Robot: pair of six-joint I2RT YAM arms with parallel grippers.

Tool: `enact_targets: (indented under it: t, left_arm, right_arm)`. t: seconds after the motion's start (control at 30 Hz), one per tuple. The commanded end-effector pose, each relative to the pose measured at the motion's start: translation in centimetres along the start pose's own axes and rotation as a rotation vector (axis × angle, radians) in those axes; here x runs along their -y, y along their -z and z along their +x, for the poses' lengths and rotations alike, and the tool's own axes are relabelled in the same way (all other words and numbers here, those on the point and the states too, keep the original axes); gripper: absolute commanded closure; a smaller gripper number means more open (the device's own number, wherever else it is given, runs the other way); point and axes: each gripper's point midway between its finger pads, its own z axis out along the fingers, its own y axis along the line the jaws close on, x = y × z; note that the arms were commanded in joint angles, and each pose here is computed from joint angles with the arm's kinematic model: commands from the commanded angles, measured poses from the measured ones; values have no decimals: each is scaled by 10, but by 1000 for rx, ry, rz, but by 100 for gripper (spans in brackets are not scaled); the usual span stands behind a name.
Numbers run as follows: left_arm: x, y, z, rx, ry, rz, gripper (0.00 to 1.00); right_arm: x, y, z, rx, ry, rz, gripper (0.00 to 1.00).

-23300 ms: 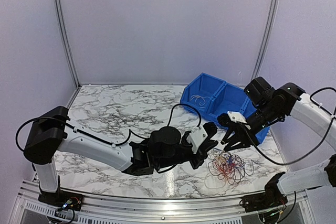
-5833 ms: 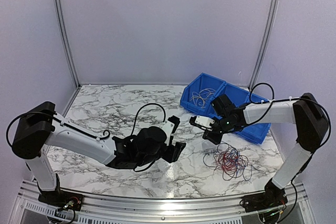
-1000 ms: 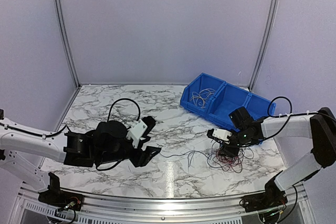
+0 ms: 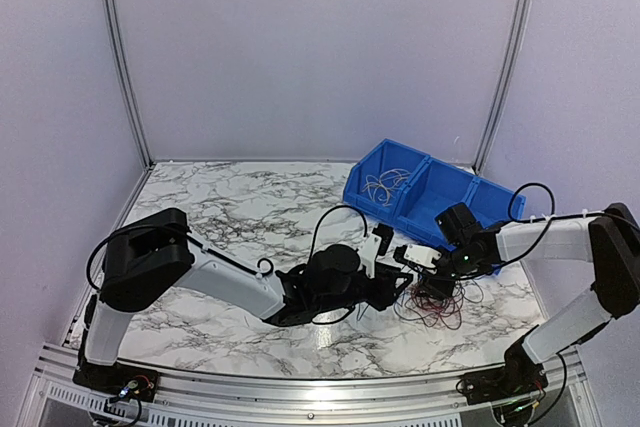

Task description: Untangle the cables

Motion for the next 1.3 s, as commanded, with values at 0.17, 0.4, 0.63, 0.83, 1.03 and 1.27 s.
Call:
enact_targets:
  t: [0.17, 0.4, 0.63, 0.83, 1.03, 1.27]
  left_arm:
    - [10, -5, 1, 8, 72, 76, 80]
    - [3, 0, 1, 15, 93, 70, 100]
    - [-12, 2, 1, 31, 136, 20, 69]
    - [-5, -8, 6, 8, 156, 70, 70]
    - [2, -15, 11, -17, 173, 121, 75]
    - [4, 2, 1, -6, 165, 124, 100]
  right_arm:
    - [-6, -8, 14, -66, -26, -42, 45]
    - [-6, -9, 15, -72, -31, -39, 45]
    - [-6, -10, 16, -79, -33, -41, 45]
    - [-7, -12, 18, -88, -36, -46, 45]
    - [-6, -12, 18, -91, -39, -45, 45]
    - [-8, -16, 23, -111, -43, -50, 45]
